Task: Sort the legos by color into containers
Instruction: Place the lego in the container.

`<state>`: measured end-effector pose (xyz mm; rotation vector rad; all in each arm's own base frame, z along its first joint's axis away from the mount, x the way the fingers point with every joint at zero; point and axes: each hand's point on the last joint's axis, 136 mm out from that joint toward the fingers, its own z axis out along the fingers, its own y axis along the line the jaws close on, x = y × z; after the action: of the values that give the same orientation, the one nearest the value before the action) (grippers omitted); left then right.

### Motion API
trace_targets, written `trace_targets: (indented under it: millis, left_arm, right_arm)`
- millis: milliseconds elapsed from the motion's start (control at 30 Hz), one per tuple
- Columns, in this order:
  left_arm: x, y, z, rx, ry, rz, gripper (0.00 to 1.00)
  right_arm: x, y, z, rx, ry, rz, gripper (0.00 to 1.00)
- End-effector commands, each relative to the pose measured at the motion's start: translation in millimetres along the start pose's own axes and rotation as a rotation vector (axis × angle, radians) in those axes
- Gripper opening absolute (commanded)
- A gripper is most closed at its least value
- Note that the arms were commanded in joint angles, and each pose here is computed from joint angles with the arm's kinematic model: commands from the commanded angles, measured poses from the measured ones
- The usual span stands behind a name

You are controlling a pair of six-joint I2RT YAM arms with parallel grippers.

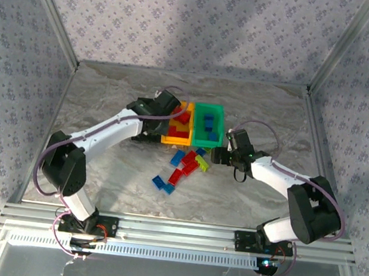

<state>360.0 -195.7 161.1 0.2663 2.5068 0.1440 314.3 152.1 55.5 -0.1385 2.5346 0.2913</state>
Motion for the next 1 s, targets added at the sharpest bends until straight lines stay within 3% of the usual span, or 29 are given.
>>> trace_targets:
  millis: [0,233,367,500,767,967]
  left_arm:
    - [-20.4,19.7,11.3,-0.056,-0.054,-0.062,0.29]
    - [-39.2,35.4,47.6,-0.043,-0.008,-0.111,0.34]
    - [-39.5,34.1,63.3,-0.057,0.023,-0.101,0.53]
    - [-39.2,33.3,56.0,-0.030,0.000,-0.129,0.74]
    - [-18.0,33.1,18.2,0.081,-0.074,-0.199,0.76]
    - [21.8,9.2,4.8,0.253,-0.109,-0.247,0.75]
  right_arm:
    - [-9.2,4.2,0.2,-0.007,-0.017,-0.005,0.83]
    - [-9.9,9.9,-0.5,-0.034,-0.028,-0.013,0.83]
    - [-9.7,22.5,-1.9,-0.092,-0.040,-0.045,0.83]
    - [-8.5,42.4,-4.8,-0.162,-0.051,-0.097,0.82]
    - [10.5,67.8,-6.2,-0.201,-0.022,-0.166,0.78]
    - [17.5,70.1,3.5,-0.173,0.037,-0.194,0.74]
